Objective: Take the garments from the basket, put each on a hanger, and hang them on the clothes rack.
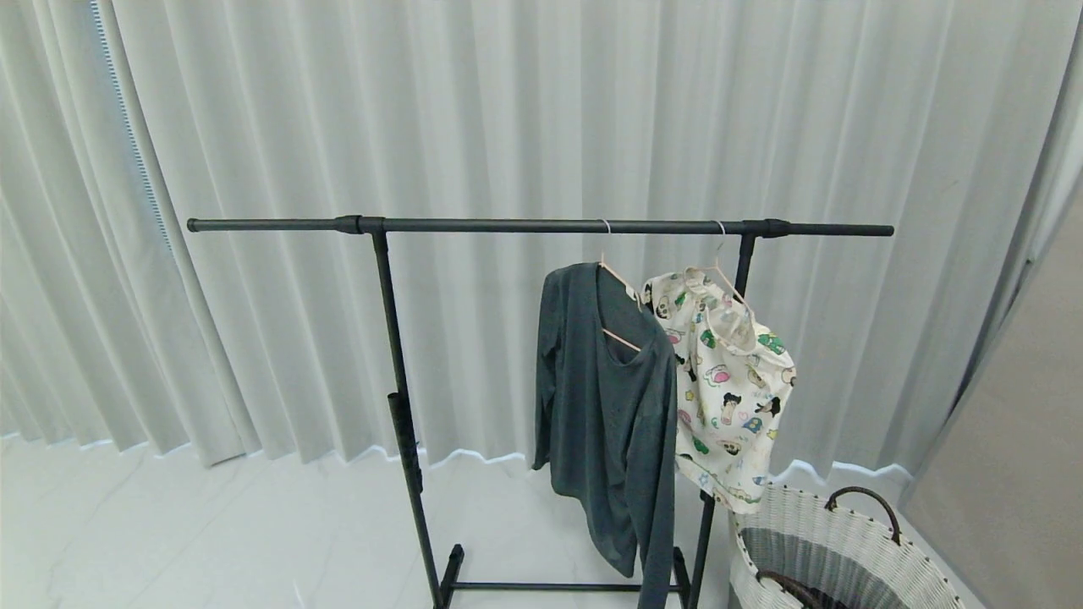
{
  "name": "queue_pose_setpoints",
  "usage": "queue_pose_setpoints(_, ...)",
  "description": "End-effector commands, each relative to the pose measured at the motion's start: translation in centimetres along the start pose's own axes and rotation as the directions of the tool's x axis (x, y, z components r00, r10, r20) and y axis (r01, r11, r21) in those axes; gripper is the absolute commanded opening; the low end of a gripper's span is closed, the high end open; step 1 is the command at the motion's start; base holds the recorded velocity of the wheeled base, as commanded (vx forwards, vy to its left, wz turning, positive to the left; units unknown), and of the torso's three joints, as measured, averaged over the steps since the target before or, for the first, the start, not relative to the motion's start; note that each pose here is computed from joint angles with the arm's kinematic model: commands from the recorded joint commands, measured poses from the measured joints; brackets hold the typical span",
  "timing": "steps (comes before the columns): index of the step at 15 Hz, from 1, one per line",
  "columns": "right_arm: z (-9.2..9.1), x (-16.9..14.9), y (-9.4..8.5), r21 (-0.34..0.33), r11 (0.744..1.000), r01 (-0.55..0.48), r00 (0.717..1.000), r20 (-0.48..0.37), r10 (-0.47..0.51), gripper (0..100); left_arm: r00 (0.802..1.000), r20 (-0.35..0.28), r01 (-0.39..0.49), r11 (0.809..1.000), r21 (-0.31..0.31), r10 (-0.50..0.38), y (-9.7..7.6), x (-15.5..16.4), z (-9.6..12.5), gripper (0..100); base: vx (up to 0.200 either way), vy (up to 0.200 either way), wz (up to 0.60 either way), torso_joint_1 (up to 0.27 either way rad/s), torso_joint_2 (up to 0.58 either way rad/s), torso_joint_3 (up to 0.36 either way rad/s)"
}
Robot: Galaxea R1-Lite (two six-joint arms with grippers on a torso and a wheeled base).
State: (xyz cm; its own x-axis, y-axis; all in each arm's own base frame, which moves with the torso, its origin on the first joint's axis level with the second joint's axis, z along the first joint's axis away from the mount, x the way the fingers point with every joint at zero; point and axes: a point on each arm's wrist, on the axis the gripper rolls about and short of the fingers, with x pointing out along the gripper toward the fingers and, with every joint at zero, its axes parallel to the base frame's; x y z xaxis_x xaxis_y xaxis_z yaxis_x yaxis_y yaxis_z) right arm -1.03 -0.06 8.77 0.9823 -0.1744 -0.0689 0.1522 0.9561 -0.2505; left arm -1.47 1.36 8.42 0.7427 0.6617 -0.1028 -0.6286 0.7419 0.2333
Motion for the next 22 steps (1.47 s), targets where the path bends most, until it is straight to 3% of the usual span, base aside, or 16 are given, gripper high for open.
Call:
queue_pose_setpoints(1,0.0,-0.5,-0.1,0.008,0.999,0.039,0.997,0.072,-0.04,100,0.996,0.078,-0.024,0.996,-0.09,0.031,0.5,-0.6,-0.5,100,-0.2,0.0,0.0,0.002,0.0,0.002)
queue_pose_setpoints(5,0.0,-0.5,-0.1,0.016,0.999,0.05,0.996,0.072,-0.051,100,0.997,0.076,-0.02,0.99,-0.136,0.03,0.5,-0.6,-0.5,100,-0.05,0.0,0.0,-0.001,0.0,-0.001)
queue_pose_setpoints(6,0.1,-0.5,-0.1,0.012,0.999,0.052,0.996,0.076,-0.052,100,0.997,0.076,-0.016,0.982,-0.189,0.03,0.5,-0.6,-0.5,100,0.0,0.0,0.0,0.0,0.0,0.0)
queue_pose_setpoints(7,0.1,-0.5,-0.1,0.013,0.999,0.052,0.996,0.078,-0.053,100,0.997,0.077,-0.007,0.98,-0.199,0.023,0.5,-0.6,-0.5,100,0.0,0.0,0.0,0.0,0.0,0.0)
queue_pose_setpoints(8,0.1,-0.5,-0.1,0.014,0.999,0.052,0.995,0.081,-0.053,100,0.994,0.1,0.057,0.978,-0.2,-0.038,0.4,-0.7,-0.5,100,0.0,0.0,0.0,0.0,0.0,0.0)
queue_pose_setpoints(9,0.2,-0.5,-0.2,0.015,0.998,0.055,0.994,0.09,-0.056,100,0.957,0.191,0.255,0.948,-0.19,-0.219,0.3,-1.0,-0.6,100,0.0,0.0,0.0,0.0,0.0,0.0)
queue_pose_setpoints(10,0.4,-0.5,-0.2,0.019,0.998,0.059,0.992,0.11,-0.061,100,0.92,0.221,0.363,0.917,-0.167,-0.324,0.1,-1.0,-0.5,100,0.0,0.0,0.0,0.0,0.0,0.0)
queue_pose_setpoints(11,0.5,-0.6,-0.2,0.02,0.998,0.061,0.991,0.119,-0.063,100,0.908,0.234,0.388,0.907,-0.161,-0.347,0.0,-1.1,-0.4,100,0.0,0.0,0.0,0.0,0.0,0.0)
queue_pose_setpoints(12,0.5,-0.6,-0.2,0.022,0.998,0.061,0.991,0.119,-0.063,100,0.88,0.241,0.45,0.88,-0.153,-0.408,-0.1,-1.2,-0.5,100,0.0,0.0,0.0,0.0,0.0,0.0)
queue_pose_setpoints(14,0.2,-0.5,-0.2,0.018,0.998,0.054,0.995,0.088,-0.055,100,0.796,0.255,0.599,0.773,-0.207,-0.549,-0.5,-1.3,-0.5,100,0.0,0.0,0.0,0.0,0.0,0.0)
queue_pose_setpoints(16,-0.1,-0.5,-0.1,0.015,0.999,0.041,0.997,0.059,-0.041,100,0.783,0.236,0.615,0.772,-0.16,-0.575,-0.6,-1.3,-0.7,100,0.0,0.0,0.0,0.0,0.0,0.0)
queue_pose_setpoints(22,-0.2,-0.5,0.0,0.07,0.998,0.003,0.998,0.06,-0.007,100,0.784,0.236,0.615,0.771,-0.168,-0.574,-0.6,-1.3,-0.8,100,0.0,0.0,0.0,0.0,0.0,0.0)
